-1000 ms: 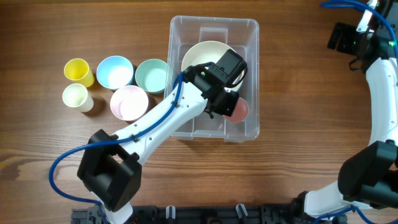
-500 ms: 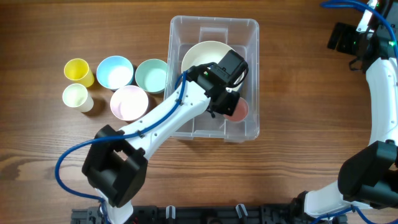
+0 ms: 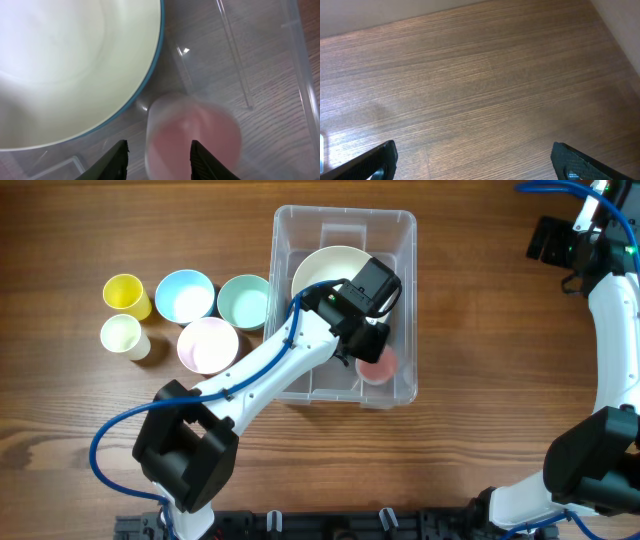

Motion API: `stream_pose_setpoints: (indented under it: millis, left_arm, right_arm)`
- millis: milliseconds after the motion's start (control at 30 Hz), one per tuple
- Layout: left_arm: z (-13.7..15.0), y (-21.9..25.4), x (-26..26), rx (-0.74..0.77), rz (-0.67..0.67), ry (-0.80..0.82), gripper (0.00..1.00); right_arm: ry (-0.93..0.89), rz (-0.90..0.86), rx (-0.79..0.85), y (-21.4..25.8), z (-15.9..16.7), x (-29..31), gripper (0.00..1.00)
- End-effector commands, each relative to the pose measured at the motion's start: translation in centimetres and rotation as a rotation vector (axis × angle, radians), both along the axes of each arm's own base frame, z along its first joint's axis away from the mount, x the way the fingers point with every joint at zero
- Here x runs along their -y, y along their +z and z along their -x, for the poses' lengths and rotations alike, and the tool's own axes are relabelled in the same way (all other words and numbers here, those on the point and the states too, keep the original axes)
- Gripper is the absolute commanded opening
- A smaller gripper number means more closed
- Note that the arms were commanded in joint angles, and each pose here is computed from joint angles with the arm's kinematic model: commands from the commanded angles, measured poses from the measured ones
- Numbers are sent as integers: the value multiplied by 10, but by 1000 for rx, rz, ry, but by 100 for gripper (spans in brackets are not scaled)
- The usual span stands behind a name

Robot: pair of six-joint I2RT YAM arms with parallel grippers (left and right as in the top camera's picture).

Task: Pack container
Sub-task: 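Open the left gripper and withdraw it to the left edge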

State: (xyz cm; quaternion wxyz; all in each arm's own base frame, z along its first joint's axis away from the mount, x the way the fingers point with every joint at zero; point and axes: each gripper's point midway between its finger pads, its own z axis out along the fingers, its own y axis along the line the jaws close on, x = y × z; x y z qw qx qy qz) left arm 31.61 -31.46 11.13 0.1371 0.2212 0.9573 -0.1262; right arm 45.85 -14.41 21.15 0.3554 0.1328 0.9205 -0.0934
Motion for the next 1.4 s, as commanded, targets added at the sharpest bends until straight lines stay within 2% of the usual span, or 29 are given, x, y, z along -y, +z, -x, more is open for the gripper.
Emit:
stream_pose_setpoints:
  millis: [0,167,267,300,333,433,533,667,833,1033,1367]
  left_arm:
    - [-19,33,-6,76,44,34,42]
    - [-50,82,-37,185,95,131,41]
    - [-74,117,-76,267,114,249,43]
    - [-87,133,-115,319,79,372,50]
    - [-91,138,-134,339,57,428,54]
    - [-97,152,-221,383,-58,666,56]
    - [-87,154,-302,353,-142,864,56]
    - [-59,142,-397,246,-168,1213,56]
    - [-30,134,-475,181,-139,1471,57]
    - [-1,131,-525,147,-87,1627,59]
    - [11,113,-528,81,-92,1647,59]
  right_arm:
    - [9,-2,-9,-5,0,-3,100]
    - [10,-2,-9,-5,0,-3,100]
    - [10,-2,-9,-5,0,-3,100]
    - [9,-3,-9,-5,0,-3,100]
    - [9,-3,-9,-5,0,-4,100]
    - [10,-2,-9,-5,0,-3,100]
    - [10,-2,-9,-5,0,-3,100]
    - [10,-2,-9,-5,0,-3,100]
    - [10,-2,-9,-5,0,-4,100]
    - [9,-2,-9,-5,0,-3,100]
    - [10,-2,-9,-5,0,-3,100]
